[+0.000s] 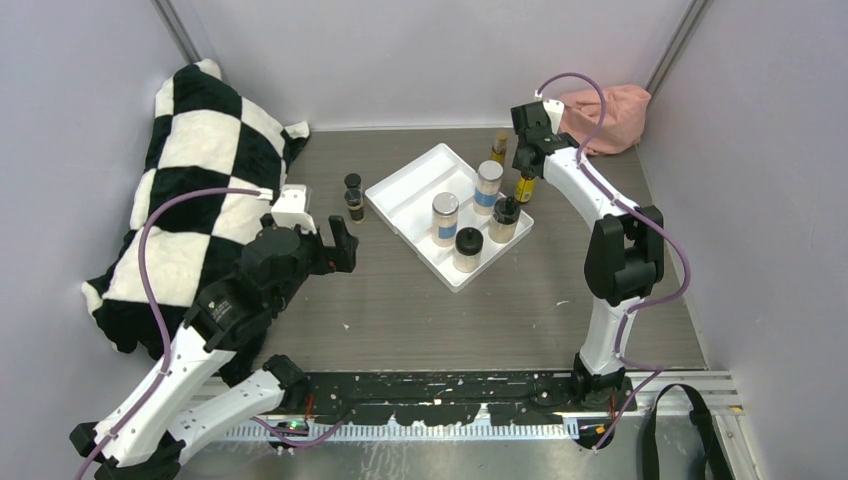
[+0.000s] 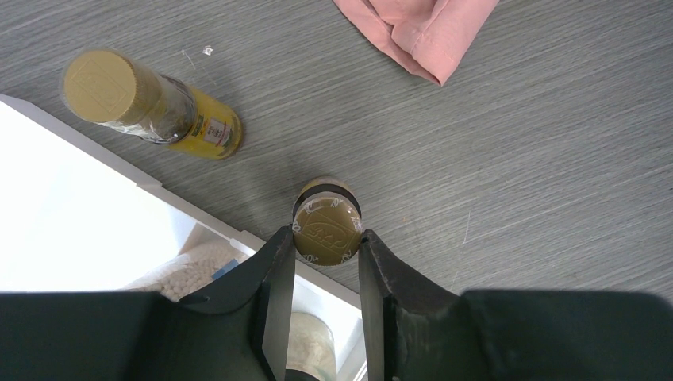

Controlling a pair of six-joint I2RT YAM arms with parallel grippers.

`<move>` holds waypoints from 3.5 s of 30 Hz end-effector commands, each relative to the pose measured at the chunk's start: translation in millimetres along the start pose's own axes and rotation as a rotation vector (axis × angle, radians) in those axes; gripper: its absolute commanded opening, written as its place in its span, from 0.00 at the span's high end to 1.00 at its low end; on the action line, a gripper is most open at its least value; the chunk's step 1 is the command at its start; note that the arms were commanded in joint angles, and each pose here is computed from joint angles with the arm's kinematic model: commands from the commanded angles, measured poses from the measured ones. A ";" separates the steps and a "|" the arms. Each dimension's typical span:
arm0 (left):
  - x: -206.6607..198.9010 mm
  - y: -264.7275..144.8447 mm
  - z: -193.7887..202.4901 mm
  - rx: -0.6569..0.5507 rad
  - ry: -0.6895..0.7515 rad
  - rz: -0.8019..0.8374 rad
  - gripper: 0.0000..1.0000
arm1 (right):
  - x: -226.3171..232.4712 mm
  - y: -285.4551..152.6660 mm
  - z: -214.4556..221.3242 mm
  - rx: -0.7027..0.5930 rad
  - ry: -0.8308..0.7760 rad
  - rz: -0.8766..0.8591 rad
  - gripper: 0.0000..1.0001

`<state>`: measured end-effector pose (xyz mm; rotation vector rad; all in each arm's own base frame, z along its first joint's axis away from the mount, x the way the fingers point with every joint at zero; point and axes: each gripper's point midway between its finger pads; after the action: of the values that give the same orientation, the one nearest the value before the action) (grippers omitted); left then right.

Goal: Organize the condiment bottles
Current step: Pick up the bottle from the center of the board, then place the bottle in the storage box.

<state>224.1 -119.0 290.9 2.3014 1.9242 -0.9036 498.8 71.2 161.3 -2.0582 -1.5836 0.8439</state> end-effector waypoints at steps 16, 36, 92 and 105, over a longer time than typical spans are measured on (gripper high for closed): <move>-8.3 3.0 -15.3 -0.043 0.009 0.012 0.04 | -11.8 -20.4 -53.2 -0.143 -0.017 0.003 0.99; -10.5 3.9 -16.4 -0.042 0.010 0.015 0.04 | -18.9 -42.1 -90.5 -0.244 -0.037 -0.005 0.99; -8.4 6.5 -16.4 -0.045 0.015 -0.001 0.04 | 35.1 -62.7 -146.5 -0.414 -0.141 -0.164 0.99; -9.6 5.0 -14.9 -0.039 0.010 0.010 0.04 | 25.1 -96.5 -157.5 -0.459 -0.170 -0.099 0.99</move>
<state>231.0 -121.4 282.6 2.3177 1.9769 -0.8974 543.4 131.1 249.4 -2.0590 -2.0493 0.8983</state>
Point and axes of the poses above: each gripper's point midway between its finger pads, its own y axis out along the fingers, its own x axis along the line the jaws close on, z = x × y, and after that the axes turned 15 degrees about -y, right-handed
